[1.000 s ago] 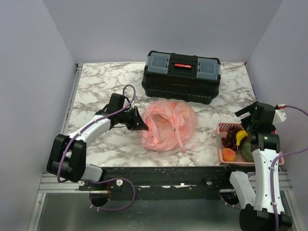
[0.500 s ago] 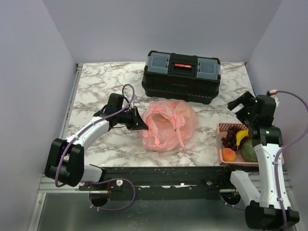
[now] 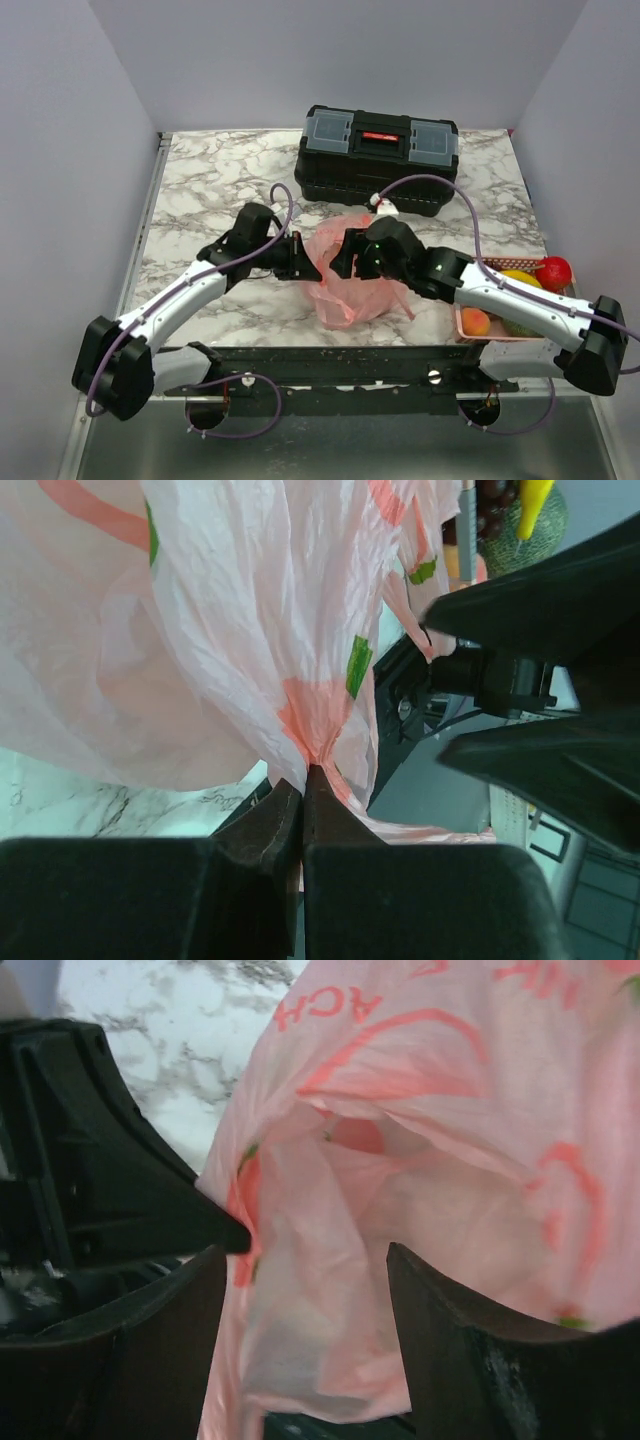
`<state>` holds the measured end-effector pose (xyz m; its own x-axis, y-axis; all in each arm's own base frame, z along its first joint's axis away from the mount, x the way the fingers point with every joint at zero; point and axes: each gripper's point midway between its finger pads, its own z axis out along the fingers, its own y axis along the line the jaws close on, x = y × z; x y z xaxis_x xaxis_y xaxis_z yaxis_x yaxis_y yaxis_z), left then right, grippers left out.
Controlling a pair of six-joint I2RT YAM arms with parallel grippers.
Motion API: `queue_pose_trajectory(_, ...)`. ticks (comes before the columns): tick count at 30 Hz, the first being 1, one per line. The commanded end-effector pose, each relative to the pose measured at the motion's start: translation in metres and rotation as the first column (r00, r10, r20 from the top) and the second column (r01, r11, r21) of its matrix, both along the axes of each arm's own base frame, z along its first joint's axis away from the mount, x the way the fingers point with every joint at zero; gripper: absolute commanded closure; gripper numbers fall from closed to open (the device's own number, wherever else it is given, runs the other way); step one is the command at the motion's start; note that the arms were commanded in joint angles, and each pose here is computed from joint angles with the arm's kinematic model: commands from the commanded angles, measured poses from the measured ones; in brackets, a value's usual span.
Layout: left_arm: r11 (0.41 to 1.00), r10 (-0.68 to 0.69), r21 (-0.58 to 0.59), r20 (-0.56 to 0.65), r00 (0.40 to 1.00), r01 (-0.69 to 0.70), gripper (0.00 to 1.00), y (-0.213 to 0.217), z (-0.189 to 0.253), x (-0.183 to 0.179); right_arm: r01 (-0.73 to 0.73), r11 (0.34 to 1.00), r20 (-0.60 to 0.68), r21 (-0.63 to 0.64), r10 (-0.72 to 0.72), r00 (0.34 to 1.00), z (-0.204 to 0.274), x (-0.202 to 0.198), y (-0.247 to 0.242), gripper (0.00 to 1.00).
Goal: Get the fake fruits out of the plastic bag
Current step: Take out the fake fruit from the plastic bag.
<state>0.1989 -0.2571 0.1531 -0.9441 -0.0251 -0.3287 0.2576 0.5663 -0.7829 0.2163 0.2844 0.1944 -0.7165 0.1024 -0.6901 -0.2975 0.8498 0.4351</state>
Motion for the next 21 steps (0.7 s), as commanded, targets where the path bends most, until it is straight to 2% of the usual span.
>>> queue_pose_trajectory(1, 0.996, 0.092, -0.002, 0.089, 0.992, -0.093, 1.0, 0.005, 0.012, 0.003, -0.01, 0.994, 0.056, 0.113, 0.004, 0.998, 0.011, 0.005, 0.026, 0.52)
queue_pose_trajectory(3, 0.995, 0.098, 0.001, 0.094, 0.991, -0.098, 1.0, 0.006, 0.013, 0.002, -0.015, 0.993, 0.057, 0.118, 0.008, 0.998, 0.0, 0.0, 0.023, 0.54)
queue_pose_trajectory(8, 0.998, 0.068, 0.006, 0.078, 0.995, -0.069, 1.0, 0.003, 0.007, -0.003, -0.037, 0.999, 0.093, 0.028, 0.034, 0.995, -0.034, -0.006, 0.005, 0.54)
queue_pose_trajectory(17, 0.998, 0.047, 0.035, 0.069, 0.996, -0.05, 1.0, 0.004, -0.002, -0.005, 0.162, 0.983, 0.166, -0.09, -0.145, 0.975, -0.068, 0.027, -0.019, 0.52)
queue_pose_trajectory(21, 0.999, 0.036, 0.036, 0.07, 0.997, -0.039, 1.0, 0.005, -0.004, -0.008, 0.287, 0.949, 0.226, -0.129, -0.254, 0.94, -0.075, 0.05, -0.025, 0.47)
